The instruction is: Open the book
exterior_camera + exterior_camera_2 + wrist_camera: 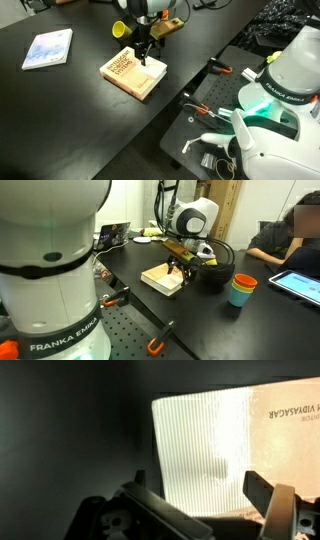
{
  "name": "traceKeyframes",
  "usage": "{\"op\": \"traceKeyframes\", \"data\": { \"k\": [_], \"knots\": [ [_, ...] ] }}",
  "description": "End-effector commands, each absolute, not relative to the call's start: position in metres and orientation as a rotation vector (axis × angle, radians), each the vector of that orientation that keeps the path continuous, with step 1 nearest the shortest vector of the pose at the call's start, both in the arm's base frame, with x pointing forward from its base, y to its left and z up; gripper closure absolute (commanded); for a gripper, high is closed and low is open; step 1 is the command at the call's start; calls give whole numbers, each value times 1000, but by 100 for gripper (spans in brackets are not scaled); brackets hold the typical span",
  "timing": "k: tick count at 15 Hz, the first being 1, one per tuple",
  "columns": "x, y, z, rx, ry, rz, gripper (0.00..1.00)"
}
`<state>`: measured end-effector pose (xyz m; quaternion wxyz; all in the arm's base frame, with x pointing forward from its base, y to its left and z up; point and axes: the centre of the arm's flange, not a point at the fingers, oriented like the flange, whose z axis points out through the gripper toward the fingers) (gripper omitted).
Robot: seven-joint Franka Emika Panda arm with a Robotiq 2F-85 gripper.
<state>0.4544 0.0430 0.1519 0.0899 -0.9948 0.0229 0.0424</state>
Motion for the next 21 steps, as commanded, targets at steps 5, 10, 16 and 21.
{"op": "traceKeyframes", "data": {
  "k": [5, 10, 16, 21],
  "knots": [
    [474, 45, 124, -2884, -18, 202, 0],
    [474, 64, 134, -2884, -78, 196, 0],
    [473, 76, 143, -2928, -166, 170, 0],
    [477, 89, 164, -2964, -259, 119, 0]
  ]
}}
